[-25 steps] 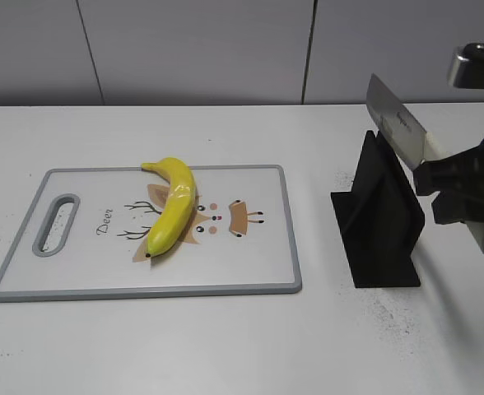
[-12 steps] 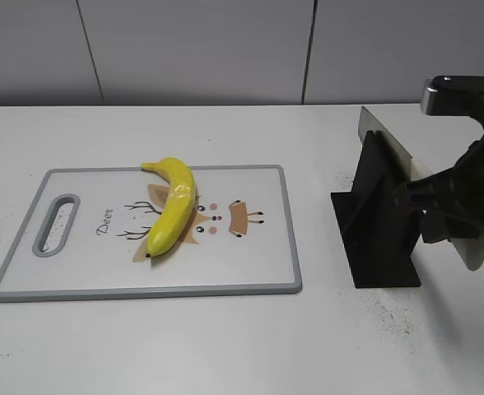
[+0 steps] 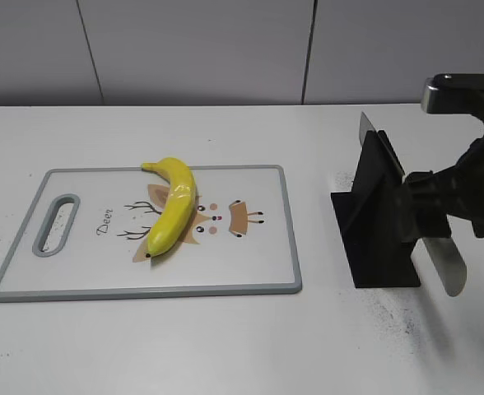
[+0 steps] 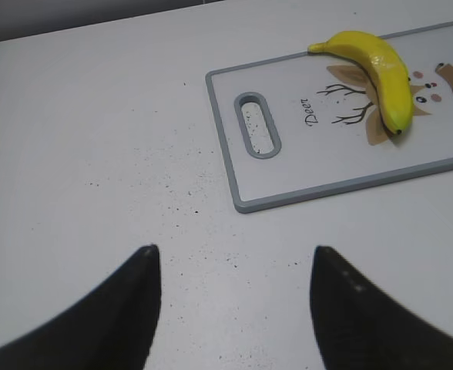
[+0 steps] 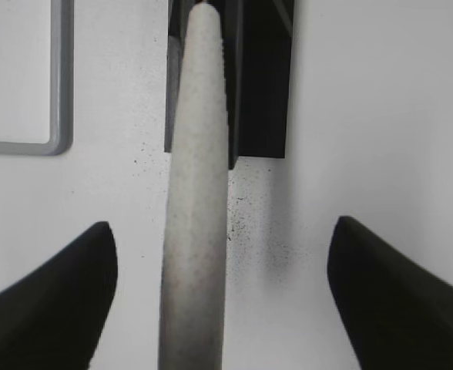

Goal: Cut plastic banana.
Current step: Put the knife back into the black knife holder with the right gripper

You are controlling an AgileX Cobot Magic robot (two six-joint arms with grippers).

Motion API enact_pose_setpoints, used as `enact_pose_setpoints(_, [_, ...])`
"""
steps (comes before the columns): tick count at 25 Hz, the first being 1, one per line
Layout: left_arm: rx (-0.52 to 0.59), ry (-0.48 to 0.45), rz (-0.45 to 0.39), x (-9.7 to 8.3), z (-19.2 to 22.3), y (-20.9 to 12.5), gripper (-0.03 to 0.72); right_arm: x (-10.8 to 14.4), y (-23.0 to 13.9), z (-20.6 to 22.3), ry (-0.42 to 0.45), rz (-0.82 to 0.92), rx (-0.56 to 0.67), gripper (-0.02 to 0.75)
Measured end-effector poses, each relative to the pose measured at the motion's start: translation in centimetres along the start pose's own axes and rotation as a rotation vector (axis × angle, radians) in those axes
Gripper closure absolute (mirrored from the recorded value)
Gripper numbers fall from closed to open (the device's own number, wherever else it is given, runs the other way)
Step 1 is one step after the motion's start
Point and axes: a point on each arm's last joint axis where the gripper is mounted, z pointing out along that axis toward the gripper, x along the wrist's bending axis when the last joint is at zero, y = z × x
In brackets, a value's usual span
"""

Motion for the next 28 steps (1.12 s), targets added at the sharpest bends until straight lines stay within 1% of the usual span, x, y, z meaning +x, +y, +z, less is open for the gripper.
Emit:
enact_pose_setpoints(3, [0.0,0.0,0.0,0.0,0.0,0.0,0.102,0.1,0.3,-1.3,0.017,-0.036,-0.039,0.086])
enact_pose_setpoints(6, [-0.001,0.0,0.0,0.0,0.0,0.0,0.102,-0.1,0.2,-4.2,0.057,-0.1,-0.135,0.085])
enact_pose_setpoints(10, [-0.001,0.0,-0.001,0.0,0.0,0.0,0.102,-1.0,-1.5,-8.8,0.088,-0.225,-0.242,0.087])
enact_pose_setpoints(13, [-0.001,0.0,-0.001,0.0,0.0,0.0,0.104,-2.4,-4.1,-11.3,0.097,-0.305,-0.31,0.094])
enact_pose_setpoints(16, [-0.001,0.0,-0.001,0.0,0.0,0.0,0.104,-4.0,-7.4,-12.2,0.105,-0.348,-0.365,0.105])
enact_pose_setpoints(19, [-0.001,0.0,-0.001,0.0,0.0,0.0,0.104,-5.5,-10.5,-12.7,0.122,-0.358,-0.444,0.122])
enact_pose_setpoints(21, [-0.001,0.0,-0.001,0.0,0.0,0.0,0.104,-6.6,-12.7,-13.1,0.141,-0.356,-0.519,0.138])
enact_pose_setpoints(25, [-0.001,0.0,-0.001,0.0,0.0,0.0,0.111,-7.9,-15.5,-13.5,0.172,-0.347,-0.638,0.146])
enact_pose_setpoints(28, [-0.001,0.0,-0.001,0.0,0.0,0.0,0.113,-8.6,-16.8,-14.2,0.195,-0.339,-0.726,0.149])
